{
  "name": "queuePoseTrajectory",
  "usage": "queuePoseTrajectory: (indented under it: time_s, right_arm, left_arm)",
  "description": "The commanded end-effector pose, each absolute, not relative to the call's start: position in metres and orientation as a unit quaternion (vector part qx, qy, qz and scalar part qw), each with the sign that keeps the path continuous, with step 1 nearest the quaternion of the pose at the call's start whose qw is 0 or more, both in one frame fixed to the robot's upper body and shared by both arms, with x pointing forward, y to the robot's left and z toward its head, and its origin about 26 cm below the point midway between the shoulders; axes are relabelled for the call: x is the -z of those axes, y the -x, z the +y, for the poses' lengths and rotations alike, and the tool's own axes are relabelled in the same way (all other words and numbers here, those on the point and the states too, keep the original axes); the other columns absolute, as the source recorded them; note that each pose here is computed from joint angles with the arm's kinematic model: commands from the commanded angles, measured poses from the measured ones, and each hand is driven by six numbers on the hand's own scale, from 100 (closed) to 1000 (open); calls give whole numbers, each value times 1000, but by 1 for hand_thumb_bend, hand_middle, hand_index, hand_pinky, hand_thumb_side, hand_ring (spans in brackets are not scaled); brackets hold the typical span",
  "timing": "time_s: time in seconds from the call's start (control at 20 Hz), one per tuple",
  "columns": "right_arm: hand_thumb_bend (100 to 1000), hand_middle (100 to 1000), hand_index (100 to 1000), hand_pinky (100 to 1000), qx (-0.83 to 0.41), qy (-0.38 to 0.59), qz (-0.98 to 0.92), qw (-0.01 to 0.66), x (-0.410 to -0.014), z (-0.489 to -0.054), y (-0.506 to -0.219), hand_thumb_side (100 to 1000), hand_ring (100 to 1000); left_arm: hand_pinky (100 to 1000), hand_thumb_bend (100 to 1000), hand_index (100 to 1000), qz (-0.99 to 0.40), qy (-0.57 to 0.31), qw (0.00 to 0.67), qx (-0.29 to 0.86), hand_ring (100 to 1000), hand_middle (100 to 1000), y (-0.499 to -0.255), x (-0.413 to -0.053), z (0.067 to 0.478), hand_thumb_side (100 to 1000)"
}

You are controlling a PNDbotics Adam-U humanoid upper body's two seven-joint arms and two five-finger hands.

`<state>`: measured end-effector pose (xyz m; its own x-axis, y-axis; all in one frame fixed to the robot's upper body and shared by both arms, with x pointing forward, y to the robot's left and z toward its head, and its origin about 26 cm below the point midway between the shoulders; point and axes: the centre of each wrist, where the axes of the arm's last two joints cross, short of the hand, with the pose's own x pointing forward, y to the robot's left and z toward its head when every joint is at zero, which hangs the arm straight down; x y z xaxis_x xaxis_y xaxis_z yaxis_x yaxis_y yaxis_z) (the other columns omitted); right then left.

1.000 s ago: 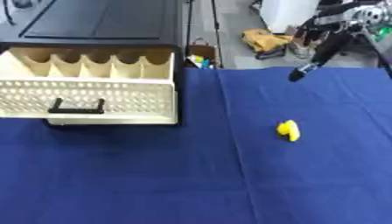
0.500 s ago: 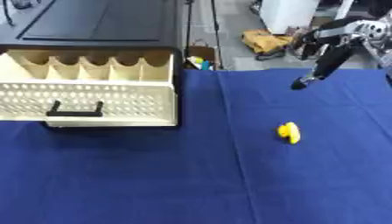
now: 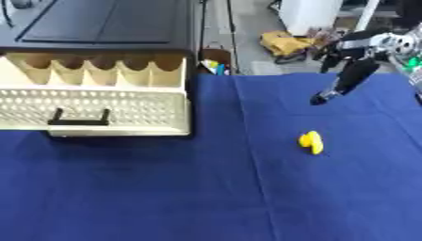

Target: Pick up objects from table and place into drawer.

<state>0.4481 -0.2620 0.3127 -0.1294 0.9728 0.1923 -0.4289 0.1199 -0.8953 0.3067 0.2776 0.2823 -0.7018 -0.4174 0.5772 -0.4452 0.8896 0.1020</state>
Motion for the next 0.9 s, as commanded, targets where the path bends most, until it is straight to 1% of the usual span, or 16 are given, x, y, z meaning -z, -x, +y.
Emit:
queuePoseTrajectory:
  time_s: [0.05,0.15,0.2,0.45,0.5,0.65,0.9]
  right_arm:
    - [693,783,978,872,-581,293,-460,604,-324,-271,-443,299,939]
    - [698,783,977,873,-578,282,-456,615,-319,-274,-443,303,940]
    - [715,784,974,875,-575,278,-456,620,-318,-275,-443,311,941]
    - [717,784,972,875,-568,271,-457,628,-315,-276,-441,312,942]
    - [726,780,958,875,-568,270,-456,630,-314,-276,-441,296,940]
    - [725,773,949,875,-565,247,-446,649,-301,-283,-441,294,939]
    - [722,762,937,873,-558,227,-443,664,-292,-284,-439,292,936]
  left_arm:
    - [526,237,873,-925,-235,299,-23,731,673,-305,-288,278,1000]
    - [525,233,873,-924,-234,300,-23,730,672,-305,-288,278,1000]
    - [523,225,872,-924,-234,301,-24,729,671,-305,-288,278,1000]
    - [523,225,872,-924,-234,302,-25,729,671,-305,-288,277,1000]
    - [519,228,871,-924,-234,302,-25,726,670,-305,-287,277,1000]
    - [517,225,870,-923,-233,305,-26,724,669,-305,-286,277,1000]
    - [512,222,868,-923,-230,308,-26,721,668,-305,-285,275,1000]
